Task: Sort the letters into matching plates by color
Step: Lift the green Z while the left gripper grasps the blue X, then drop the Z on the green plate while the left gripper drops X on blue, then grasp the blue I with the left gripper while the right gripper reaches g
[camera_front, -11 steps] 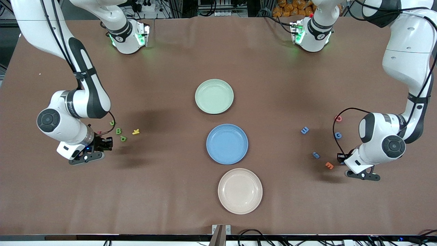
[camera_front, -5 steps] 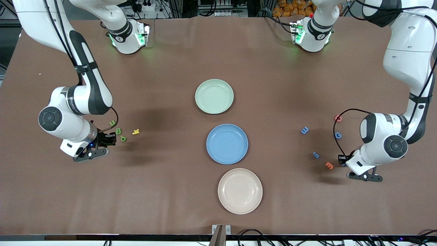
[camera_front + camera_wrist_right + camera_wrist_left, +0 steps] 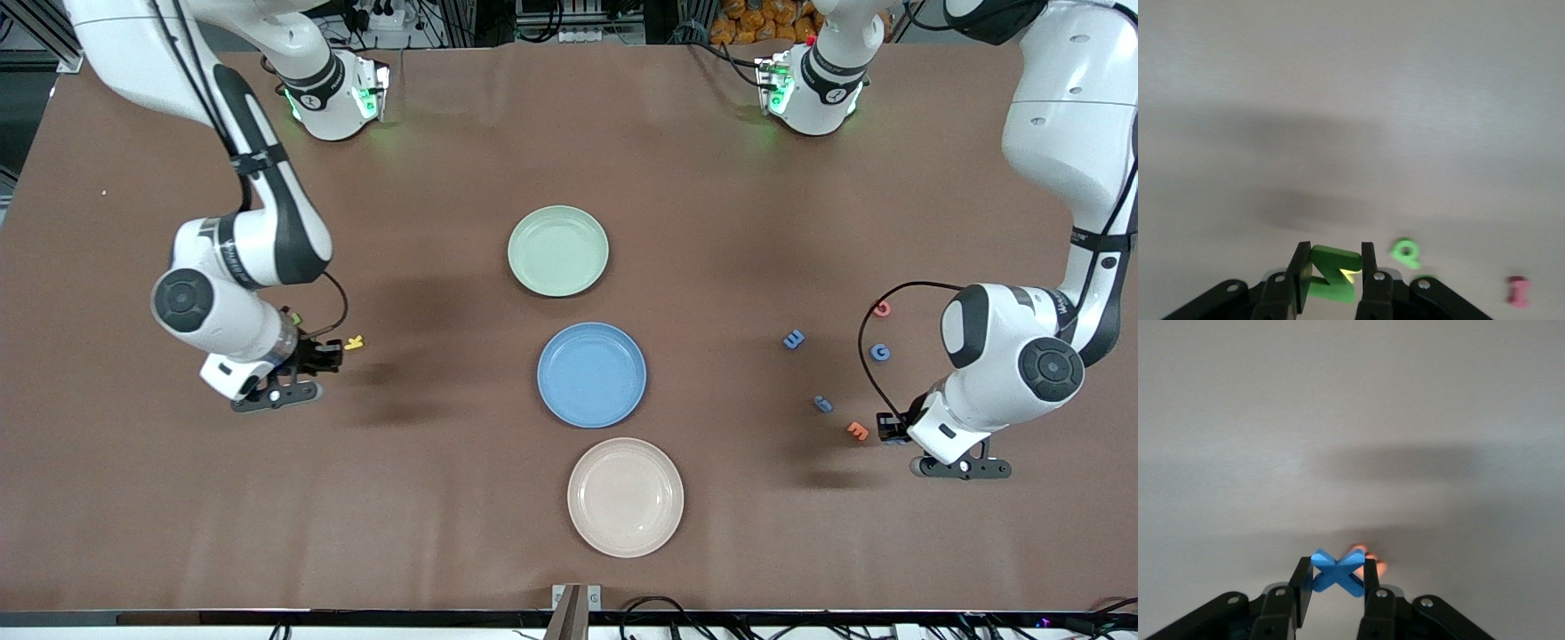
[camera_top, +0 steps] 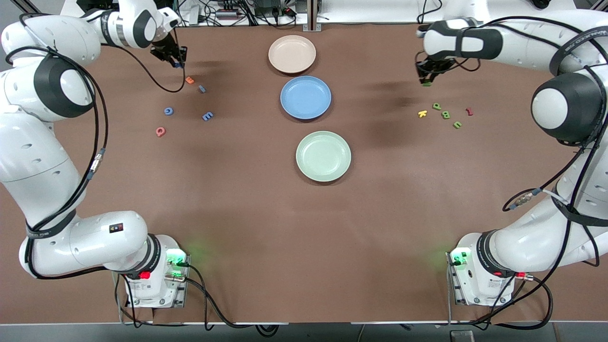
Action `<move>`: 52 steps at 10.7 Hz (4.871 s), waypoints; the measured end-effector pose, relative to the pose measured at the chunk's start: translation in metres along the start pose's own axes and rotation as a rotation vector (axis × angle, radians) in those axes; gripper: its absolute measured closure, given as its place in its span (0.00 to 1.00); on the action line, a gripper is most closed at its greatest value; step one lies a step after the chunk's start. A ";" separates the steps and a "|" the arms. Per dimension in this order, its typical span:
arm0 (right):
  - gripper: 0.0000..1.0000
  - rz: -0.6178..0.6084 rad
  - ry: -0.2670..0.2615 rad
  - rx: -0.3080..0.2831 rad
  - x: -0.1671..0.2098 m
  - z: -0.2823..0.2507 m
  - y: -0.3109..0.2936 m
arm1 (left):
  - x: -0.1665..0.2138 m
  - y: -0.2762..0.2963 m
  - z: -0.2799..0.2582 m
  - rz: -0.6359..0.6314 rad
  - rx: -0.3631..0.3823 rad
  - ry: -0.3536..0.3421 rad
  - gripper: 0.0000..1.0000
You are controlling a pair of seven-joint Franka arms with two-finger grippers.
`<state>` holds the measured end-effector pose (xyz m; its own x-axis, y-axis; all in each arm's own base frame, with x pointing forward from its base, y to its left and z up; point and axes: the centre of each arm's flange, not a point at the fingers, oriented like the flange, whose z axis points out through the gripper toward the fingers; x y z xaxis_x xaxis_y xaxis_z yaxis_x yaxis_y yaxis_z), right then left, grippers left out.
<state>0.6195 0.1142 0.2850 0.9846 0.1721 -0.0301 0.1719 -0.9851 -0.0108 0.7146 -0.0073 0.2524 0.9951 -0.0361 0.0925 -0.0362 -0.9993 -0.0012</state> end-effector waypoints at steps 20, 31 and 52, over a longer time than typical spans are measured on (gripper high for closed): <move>0.66 0.139 -0.207 0.059 -0.133 0.066 -0.361 | -0.112 0.420 -0.011 -0.263 -0.146 -0.022 0.66; 0.00 0.335 -0.246 0.022 -0.138 0.080 -0.364 | -0.073 0.348 0.005 -0.244 -0.094 0.001 0.00; 0.00 0.241 -0.072 -0.112 -0.041 -0.019 -0.029 | -0.063 0.086 0.038 -0.653 0.072 -0.074 0.00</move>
<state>0.5746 0.1351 0.3054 0.9934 -0.0713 -0.0896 -0.0607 -0.9914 0.1158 0.6519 -0.0911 0.2091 0.8144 0.5796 0.0285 0.5803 -0.8136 -0.0351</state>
